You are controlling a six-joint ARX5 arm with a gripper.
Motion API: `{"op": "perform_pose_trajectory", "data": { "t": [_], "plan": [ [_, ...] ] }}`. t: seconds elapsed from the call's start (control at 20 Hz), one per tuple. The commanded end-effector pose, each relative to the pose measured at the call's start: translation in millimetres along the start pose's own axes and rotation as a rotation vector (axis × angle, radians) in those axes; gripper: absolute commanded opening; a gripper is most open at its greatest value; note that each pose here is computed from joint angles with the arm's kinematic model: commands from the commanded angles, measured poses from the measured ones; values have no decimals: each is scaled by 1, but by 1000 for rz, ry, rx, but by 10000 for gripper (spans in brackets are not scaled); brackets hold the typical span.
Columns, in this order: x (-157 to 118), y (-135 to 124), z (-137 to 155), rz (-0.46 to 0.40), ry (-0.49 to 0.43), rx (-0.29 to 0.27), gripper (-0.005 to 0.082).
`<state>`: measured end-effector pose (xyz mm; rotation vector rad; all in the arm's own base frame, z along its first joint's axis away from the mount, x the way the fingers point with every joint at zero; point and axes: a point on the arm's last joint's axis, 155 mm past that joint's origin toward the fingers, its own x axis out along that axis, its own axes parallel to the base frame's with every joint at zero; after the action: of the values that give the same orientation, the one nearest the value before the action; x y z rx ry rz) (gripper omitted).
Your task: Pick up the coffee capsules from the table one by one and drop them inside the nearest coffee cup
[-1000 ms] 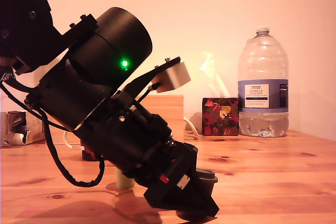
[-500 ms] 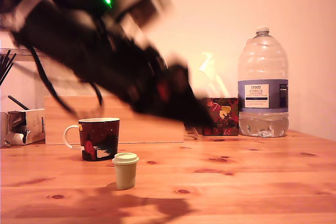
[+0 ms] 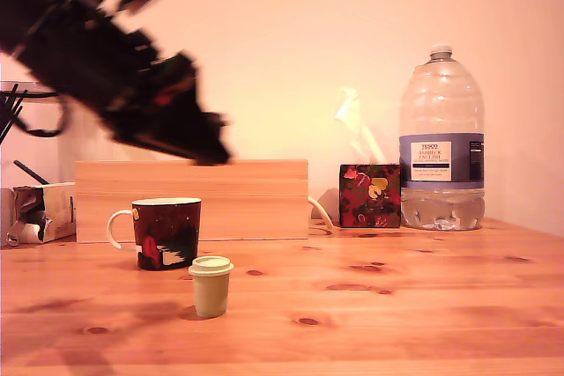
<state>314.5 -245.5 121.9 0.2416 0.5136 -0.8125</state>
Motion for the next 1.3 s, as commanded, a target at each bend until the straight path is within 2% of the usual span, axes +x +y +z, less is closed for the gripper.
{"op": "perform_pose_trajectory", "data": {
  "t": [0.0,0.2,0.55,0.9,1.25],
  "plan": [
    [-4,16,-9,45,12,-18,178],
    [-16,65,-15,172,18,-65,178],
    [-29,105,-4,269,-43,-79,178],
    [-30,120,14,285,-35,-91,178],
    [6,141,23,244,122,-144,180]
  ]
}}
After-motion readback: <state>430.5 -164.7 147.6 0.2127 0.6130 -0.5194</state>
